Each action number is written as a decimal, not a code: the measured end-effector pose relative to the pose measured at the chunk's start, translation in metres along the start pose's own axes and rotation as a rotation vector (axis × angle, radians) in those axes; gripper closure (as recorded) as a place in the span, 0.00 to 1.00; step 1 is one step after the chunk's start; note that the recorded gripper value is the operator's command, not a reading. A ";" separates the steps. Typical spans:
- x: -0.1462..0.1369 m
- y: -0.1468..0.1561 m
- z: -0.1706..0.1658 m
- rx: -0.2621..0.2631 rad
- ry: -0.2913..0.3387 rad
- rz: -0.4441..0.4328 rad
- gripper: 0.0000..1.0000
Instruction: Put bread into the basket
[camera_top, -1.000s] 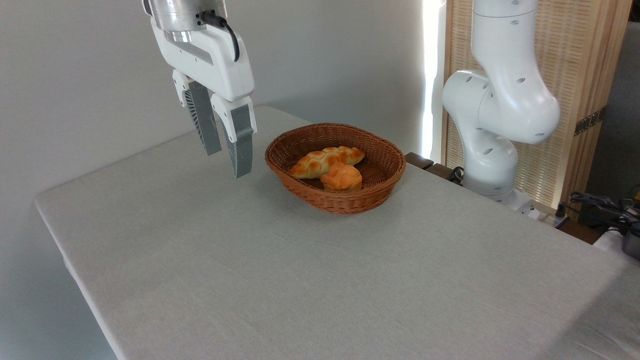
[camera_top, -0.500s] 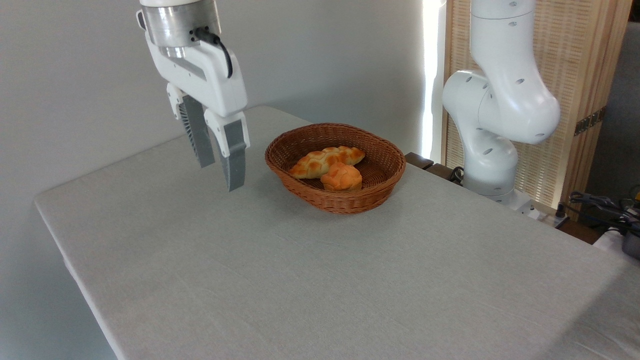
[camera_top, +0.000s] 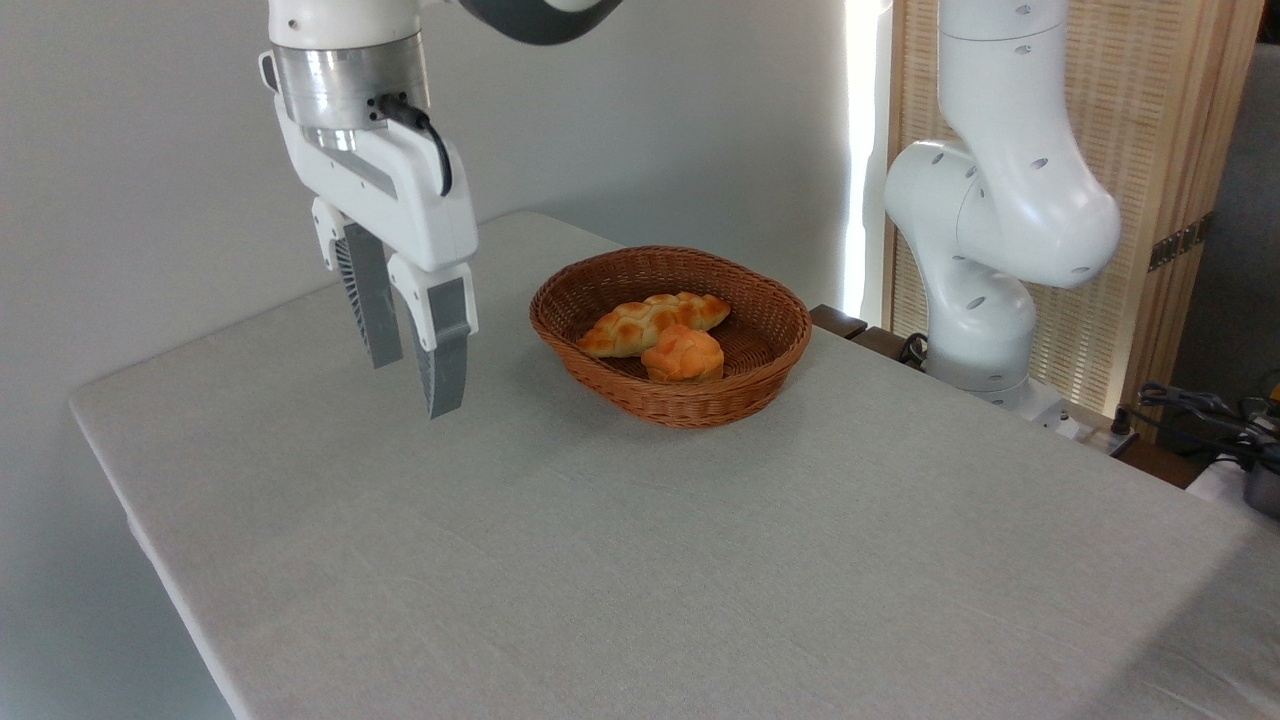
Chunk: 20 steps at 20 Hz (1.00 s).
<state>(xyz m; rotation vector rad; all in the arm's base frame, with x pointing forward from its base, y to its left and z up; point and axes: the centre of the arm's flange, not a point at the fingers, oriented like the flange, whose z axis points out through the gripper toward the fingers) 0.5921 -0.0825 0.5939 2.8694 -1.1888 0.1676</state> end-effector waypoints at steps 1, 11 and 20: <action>-0.003 0.003 -0.003 -0.007 -0.009 0.001 0.00; -0.020 0.013 -0.030 -0.022 -0.025 -0.006 0.00; -0.025 0.010 -0.031 -0.024 -0.028 -0.016 0.00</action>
